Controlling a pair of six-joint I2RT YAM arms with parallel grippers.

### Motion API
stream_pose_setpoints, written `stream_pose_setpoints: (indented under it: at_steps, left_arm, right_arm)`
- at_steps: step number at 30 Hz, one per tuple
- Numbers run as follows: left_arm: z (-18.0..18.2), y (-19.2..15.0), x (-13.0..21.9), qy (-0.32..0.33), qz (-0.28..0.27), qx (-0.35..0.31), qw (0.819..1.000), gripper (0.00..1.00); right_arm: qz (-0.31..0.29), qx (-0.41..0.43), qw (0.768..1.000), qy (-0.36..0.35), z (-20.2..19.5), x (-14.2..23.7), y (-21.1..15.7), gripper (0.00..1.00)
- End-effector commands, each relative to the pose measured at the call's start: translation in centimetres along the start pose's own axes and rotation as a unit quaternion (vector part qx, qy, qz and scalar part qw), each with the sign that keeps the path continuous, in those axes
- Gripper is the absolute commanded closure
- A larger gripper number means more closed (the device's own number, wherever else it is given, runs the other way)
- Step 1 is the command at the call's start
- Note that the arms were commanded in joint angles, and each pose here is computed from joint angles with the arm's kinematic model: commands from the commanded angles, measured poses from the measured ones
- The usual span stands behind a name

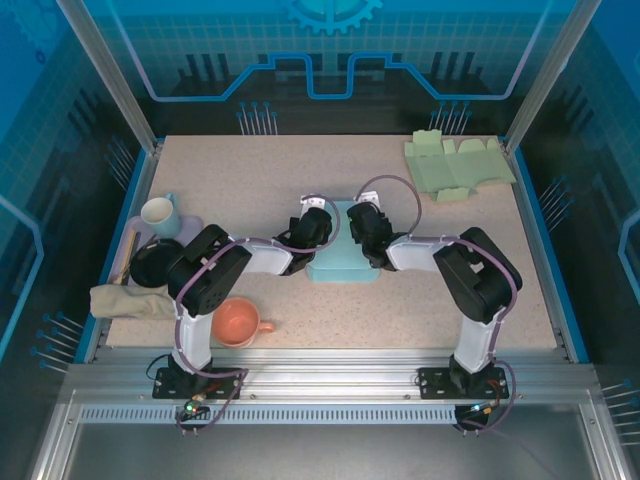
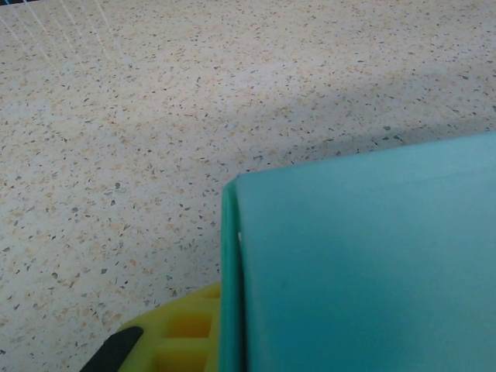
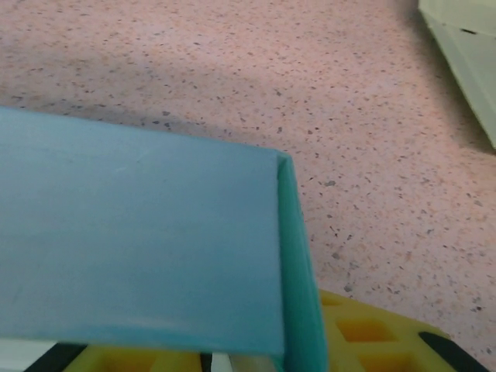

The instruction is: Fold the paper box

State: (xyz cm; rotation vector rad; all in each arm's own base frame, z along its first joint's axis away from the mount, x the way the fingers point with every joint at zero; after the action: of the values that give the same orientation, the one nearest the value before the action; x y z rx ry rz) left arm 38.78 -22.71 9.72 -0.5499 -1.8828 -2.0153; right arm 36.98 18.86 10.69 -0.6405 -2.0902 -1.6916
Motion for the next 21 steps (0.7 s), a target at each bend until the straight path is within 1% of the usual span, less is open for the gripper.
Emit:
stream_pose_setpoints:
  at_steps: [1, 4, 6, 7, 9, 11, 13, 15, 18, 21]
  left_arm:
    - [0.3, -2.1, -0.5, 0.021, 0.046, -0.037, 0.998, 0.89]
    - [0.3, -2.0, -0.6, 0.028, 0.048, -0.035, 0.998, 0.88]
    - [0.3, -2.0, -0.7, 0.032, 0.050, -0.035, 0.998, 0.88]
    - [0.3, -2.0, -0.7, 0.032, 0.050, -0.035, 0.998, 0.88]
    - [0.3, -2.0, -0.8, 0.034, 0.051, -0.035, 0.998, 0.88]
    - [0.3, -2.0, -0.8, 0.034, 0.052, -0.035, 0.997, 0.88]
    - [0.3, -2.0, -0.8, 0.033, 0.052, -0.036, 0.997, 0.88]
    - [0.3, -2.0, -0.8, 0.033, 0.052, -0.037, 0.997, 0.88]
    - [0.3, -2.0, -0.8, 0.032, 0.052, -0.037, 0.997, 0.88]
    - [0.2, -2.0, -0.8, 0.031, 0.053, -0.038, 0.997, 0.88]
  right_arm:
    - [-0.005, -0.008, 0.991, -0.136, -1.9, -0.2, -0.2, 0.68]
    - [0.000, -0.027, 0.976, -0.215, -3.3, 0.4, -0.6, 0.68]
    - [-0.002, -0.042, 0.967, -0.253, -4.1, 0.9, -0.6, 0.67]
    - [-0.001, -0.044, 0.964, -0.264, -4.3, 1.1, -0.6, 0.66]
    - [0.006, -0.045, 0.964, -0.263, -4.5, 1.0, -0.6, 0.65]
    - [0.014, -0.048, 0.968, -0.244, -4.4, 0.7, -0.8, 0.64]
    - [0.016, -0.051, 0.981, -0.186, -3.5, 0.1, -1.0, 0.62]
    - [0.019, -0.069, 0.988, -0.134, -3.0, -0.4, -1.2, 0.62]
    - [0.037, -0.100, 0.991, -0.082, -2.9, -0.9, -1.5, 0.62]
    - [0.038, -0.120, 0.992, 0.019, -1.8, -1.3, -1.4, 0.58]
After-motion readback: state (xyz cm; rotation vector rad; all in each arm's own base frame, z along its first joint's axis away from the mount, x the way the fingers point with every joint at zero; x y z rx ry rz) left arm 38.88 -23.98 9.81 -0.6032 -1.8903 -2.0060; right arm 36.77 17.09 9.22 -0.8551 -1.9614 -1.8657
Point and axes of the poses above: each hand's point on the last joint's axis, 136 mm out from that joint toward the fingers, its own x axis back along the fingers, its own z axis along the line the jaws close on, y = z × x, the point moved 7 cm from there along x, back along the fingers
